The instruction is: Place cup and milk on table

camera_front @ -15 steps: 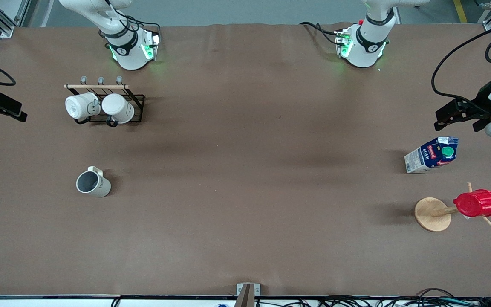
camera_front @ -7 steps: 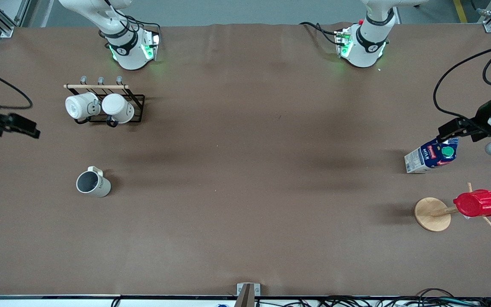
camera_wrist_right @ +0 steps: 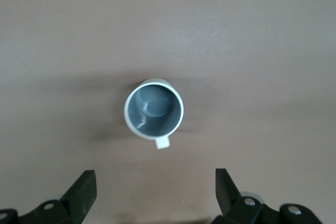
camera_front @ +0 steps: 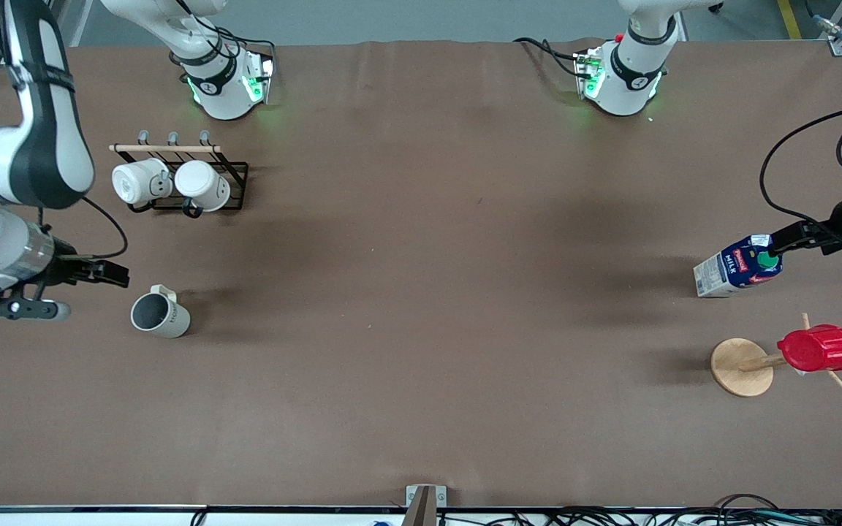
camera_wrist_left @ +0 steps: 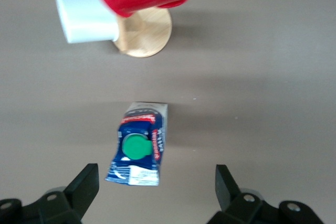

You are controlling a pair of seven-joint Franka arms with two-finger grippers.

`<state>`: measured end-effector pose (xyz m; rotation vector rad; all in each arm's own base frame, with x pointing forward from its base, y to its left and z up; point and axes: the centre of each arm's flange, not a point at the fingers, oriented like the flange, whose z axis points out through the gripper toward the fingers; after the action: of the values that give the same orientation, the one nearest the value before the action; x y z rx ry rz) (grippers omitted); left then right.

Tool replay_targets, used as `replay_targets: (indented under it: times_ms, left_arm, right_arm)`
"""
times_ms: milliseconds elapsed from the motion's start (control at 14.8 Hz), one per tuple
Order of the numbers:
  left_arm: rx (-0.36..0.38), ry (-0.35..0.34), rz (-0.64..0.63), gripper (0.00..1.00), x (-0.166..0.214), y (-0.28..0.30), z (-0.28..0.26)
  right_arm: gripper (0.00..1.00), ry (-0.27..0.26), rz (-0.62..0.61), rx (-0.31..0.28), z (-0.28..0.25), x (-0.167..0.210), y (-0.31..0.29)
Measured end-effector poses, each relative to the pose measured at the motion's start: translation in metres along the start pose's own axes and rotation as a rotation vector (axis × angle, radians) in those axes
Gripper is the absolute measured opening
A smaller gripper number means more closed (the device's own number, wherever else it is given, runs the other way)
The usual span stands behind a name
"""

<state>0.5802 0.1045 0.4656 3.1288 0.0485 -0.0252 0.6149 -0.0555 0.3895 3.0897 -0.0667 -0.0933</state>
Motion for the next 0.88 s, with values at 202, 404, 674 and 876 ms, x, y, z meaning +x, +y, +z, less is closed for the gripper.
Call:
replay_targets:
  times_ms: [202,404,674,876]
  left_arm:
    - [0.0,0.005,-0.009,0.98,0.003,-0.009,0.023]
    - [-0.002,-0.006,-0.023,0.98,-0.001,-0.016,0.05]
    - [-0.001,-0.005,-0.036,0.98,-0.009,-0.022,0.074]
    - [0.0,0.002,-0.038,0.98,-0.013,-0.023,0.087]
  right_arm:
    - [1.0,0.005,-0.017,-0.015,0.056,0.011,0.021]
    - [1.0,-0.022,-0.005,-0.008,0.103,0.017,0.026]
    - [1.0,-0.013,0.006,0.005,0.14,0.02,0.024]
    - [0.98,0.004,0.005,0.0,0.154,0.02,0.023]
